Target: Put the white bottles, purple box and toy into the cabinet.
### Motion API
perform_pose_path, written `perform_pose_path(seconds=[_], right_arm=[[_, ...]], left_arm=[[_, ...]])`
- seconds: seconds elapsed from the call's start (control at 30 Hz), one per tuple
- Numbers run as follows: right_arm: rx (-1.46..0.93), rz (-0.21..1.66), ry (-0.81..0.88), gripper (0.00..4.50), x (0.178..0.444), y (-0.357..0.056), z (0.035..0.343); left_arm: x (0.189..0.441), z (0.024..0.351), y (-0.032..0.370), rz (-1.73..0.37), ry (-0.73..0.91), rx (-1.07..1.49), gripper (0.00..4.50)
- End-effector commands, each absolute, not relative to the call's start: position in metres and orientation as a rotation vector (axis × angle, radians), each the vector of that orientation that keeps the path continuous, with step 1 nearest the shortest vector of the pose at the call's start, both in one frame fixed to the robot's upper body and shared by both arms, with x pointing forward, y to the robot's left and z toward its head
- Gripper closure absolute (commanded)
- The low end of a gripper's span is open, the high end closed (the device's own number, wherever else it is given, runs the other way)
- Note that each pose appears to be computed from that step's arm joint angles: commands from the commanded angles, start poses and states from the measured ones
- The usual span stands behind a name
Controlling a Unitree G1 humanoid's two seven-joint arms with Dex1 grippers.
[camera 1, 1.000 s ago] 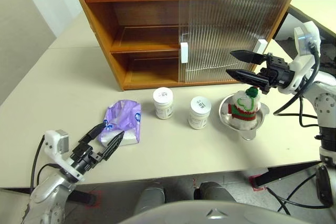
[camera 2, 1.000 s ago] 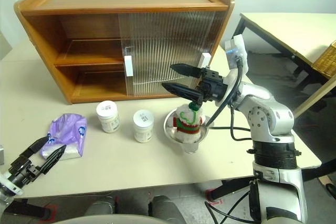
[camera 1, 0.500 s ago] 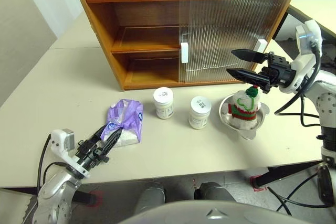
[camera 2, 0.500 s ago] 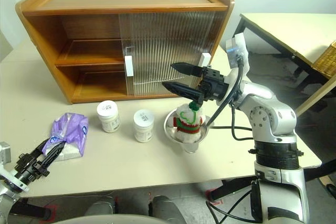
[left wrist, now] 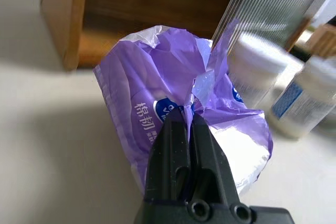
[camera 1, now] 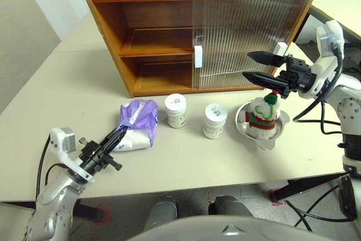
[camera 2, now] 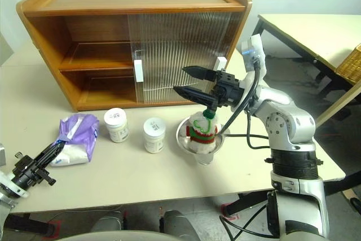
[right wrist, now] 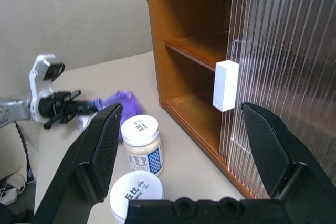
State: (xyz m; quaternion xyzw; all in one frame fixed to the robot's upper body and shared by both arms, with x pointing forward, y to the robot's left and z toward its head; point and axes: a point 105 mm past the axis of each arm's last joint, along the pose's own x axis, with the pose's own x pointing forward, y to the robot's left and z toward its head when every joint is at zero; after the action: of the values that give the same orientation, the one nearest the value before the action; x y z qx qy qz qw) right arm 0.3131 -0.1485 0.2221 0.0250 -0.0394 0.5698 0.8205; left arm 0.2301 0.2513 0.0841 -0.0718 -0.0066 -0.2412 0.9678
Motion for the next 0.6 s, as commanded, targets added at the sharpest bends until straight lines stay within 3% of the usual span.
perform_pose_path(seconds=[0.03, 0.27, 0.6], right_arm=[[0.027, 1.223, -0.102, 0.00, 0.315, -0.146, 0.226], [0.028, 1.228, -0.108, 0.00, 0.316, -0.144, 0.226], [0.036, 1.222, -0.104, 0.00, 0.313, -0.143, 0.222]], left_arm=[[0.241, 0.119, 0.255, -0.489, -0.116, -0.167, 4.48], [0.256, 0.161, 0.248, -0.559, -0.196, -0.187, 4.48], [0.303, 0.209, 0.222, -0.611, -0.231, -0.147, 4.48]])
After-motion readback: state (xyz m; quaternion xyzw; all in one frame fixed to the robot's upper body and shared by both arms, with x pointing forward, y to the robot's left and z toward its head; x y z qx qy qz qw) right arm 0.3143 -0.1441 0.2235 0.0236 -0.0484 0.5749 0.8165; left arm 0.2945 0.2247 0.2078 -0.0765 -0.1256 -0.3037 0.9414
